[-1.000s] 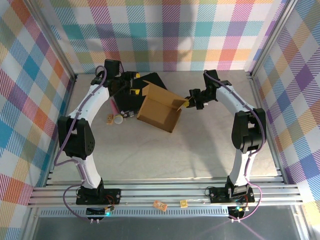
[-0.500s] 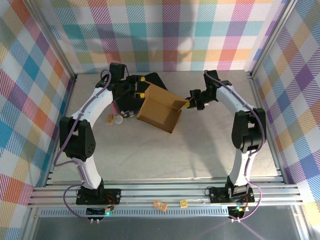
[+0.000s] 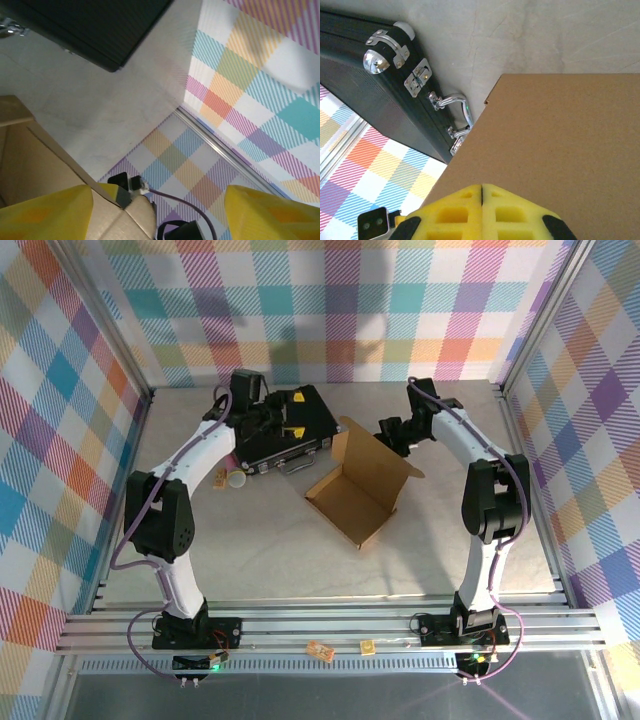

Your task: Fold the paper box

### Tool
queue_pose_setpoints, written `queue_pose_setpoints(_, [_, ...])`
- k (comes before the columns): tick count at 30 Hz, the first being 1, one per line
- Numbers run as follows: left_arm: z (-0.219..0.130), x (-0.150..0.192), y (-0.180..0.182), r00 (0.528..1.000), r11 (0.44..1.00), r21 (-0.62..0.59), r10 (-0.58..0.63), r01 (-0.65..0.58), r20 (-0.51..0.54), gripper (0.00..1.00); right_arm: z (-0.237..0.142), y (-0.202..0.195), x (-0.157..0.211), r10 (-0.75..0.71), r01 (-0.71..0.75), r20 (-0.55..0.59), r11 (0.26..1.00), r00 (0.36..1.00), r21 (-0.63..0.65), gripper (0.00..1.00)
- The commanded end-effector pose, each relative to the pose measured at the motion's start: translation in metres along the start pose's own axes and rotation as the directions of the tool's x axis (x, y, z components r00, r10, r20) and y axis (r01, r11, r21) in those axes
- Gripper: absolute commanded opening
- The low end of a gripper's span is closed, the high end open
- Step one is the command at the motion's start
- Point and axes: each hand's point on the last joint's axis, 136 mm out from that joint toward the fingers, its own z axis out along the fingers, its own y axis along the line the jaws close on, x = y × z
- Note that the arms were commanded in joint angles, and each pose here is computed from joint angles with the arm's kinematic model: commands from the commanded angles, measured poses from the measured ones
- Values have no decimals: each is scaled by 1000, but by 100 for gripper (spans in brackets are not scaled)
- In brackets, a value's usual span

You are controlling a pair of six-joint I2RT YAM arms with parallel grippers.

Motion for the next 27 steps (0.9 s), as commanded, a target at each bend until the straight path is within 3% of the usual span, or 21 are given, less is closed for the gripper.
queue_pose_setpoints(1, [-12,10,-3,998,998,7,64,-64,-2,69,-10,-8,-8,-5,4,29,1000,1000,23,0])
queue_pose_setpoints(4, [-17,18,-9,976,975,-47,217,-218,-24,67,-21,-2,-15,-50,49,41,998,998,25,1])
queue_pose_setpoints(5, [-21,20,-11,953,950,-77,301,-302,-22,67,-26,0,-16,-71,69,52,997,996,35,6])
queue_pose_setpoints(7, [-28,24,-15,870,861,-133,490,-492,-44,65,-44,7,-20,-154,150,92,988,984,46,19])
queue_pose_setpoints(9, [-33,21,-6,781,756,-207,619,-621,-80,63,-66,19,-21,-259,259,146,966,955,22,36])
queue_pose_setpoints(11, [-33,21,0,686,657,-207,715,-725,-132,60,-91,34,-18,-384,392,202,920,901,1,53])
queue_pose_setpoints(14, [-30,18,13,564,529,-205,804,-823,-189,56,-124,47,-2,-574,587,262,809,776,36,61])
queue_pose_setpoints(17, [-24,24,17,415,393,-139,881,-909,-226,54,-144,45,22,-730,737,265,670,630,93,63])
queue_pose_setpoints(20, [-18,36,18,246,243,-43,940,-969,-236,54,-148,38,53,-862,864,236,486,448,134,64])
queue_pose_setpoints(22, [-13,48,22,108,118,28,965,-993,-239,55,-142,30,75,-939,932,194,319,285,175,64])
queue_pose_setpoints(24, [-7,58,28,7,26,77,971,-997,-239,57,-135,19,87,-978,955,140,187,158,230,64])
queue_pose_setpoints(27, [3,69,36,-139,-118,102,964,-988,-228,61,-129,3,83,-988,942,60,154,143,299,64])
